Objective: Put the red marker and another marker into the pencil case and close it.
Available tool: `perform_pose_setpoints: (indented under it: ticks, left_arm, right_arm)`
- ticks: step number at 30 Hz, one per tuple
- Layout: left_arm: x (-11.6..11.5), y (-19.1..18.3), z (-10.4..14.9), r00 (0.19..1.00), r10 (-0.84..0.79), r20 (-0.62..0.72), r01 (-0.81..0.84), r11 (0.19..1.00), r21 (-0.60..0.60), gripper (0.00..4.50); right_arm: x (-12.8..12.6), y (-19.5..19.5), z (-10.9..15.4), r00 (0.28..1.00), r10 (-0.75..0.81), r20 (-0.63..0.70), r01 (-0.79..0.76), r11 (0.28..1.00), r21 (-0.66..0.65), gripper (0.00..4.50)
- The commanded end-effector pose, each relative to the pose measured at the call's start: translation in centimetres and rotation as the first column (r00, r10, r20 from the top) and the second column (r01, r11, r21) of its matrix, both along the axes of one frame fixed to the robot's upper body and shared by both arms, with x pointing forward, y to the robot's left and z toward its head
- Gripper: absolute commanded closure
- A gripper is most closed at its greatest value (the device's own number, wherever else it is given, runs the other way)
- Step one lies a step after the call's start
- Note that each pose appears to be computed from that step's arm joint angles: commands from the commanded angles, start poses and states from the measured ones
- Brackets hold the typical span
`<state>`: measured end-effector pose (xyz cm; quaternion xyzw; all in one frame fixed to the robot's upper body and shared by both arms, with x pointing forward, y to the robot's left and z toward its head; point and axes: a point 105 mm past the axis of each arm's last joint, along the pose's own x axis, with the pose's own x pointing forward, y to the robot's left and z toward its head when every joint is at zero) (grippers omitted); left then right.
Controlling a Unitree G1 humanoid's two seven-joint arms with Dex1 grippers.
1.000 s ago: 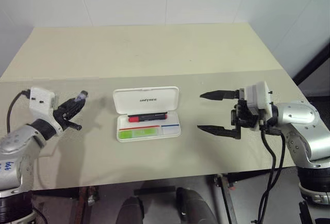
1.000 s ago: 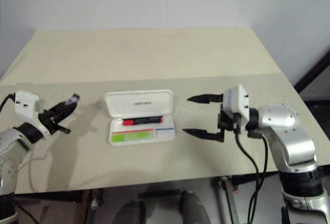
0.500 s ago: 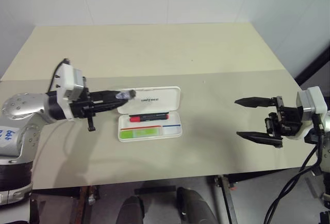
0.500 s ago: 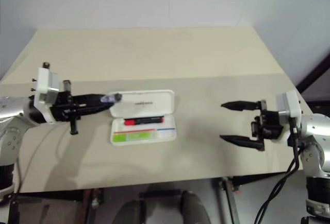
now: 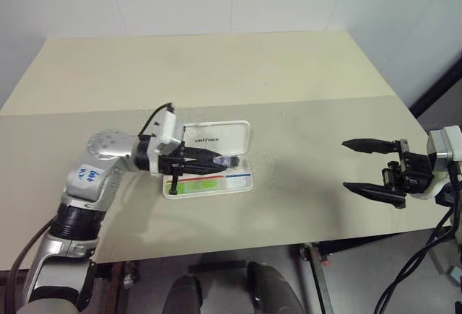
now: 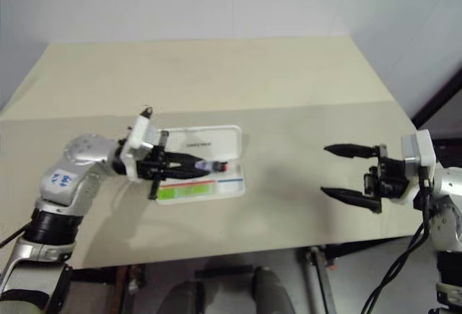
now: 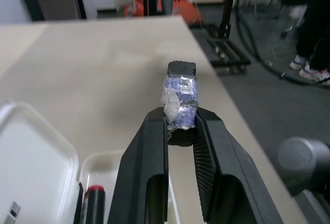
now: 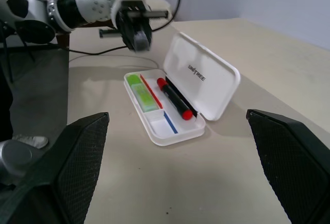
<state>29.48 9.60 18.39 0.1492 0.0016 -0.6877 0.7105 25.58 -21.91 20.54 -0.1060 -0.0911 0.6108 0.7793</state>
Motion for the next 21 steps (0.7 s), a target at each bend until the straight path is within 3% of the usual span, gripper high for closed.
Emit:
perform_pose_setpoints:
  ticks: [1, 9, 21]
  left_arm:
    - [0.6, -1.1, -0.2, 0.999, 0.016, 0.050, -0.018, 0.999, 0.043, 4.18]
    - [1.0, -3.5, -1.5, 0.995, 0.094, 0.021, -0.096, 0.989, 0.117, 4.18]
    - [1.3, -3.6, -3.2, 0.978, 0.197, 0.067, -0.207, 0.951, 0.229, 4.18]
  right_arm:
    - [-0.6, 0.4, 0.3, 0.999, 0.010, 0.031, -0.009, 1.000, -0.014, 0.00]
    - [-0.7, 0.4, -0.3, 0.999, -0.033, 0.020, 0.033, 0.999, -0.022, 0.00]
    - [-0.2, 0.7, -0.7, 0.998, -0.062, 0.006, 0.062, 0.998, -0.030, 0.00]
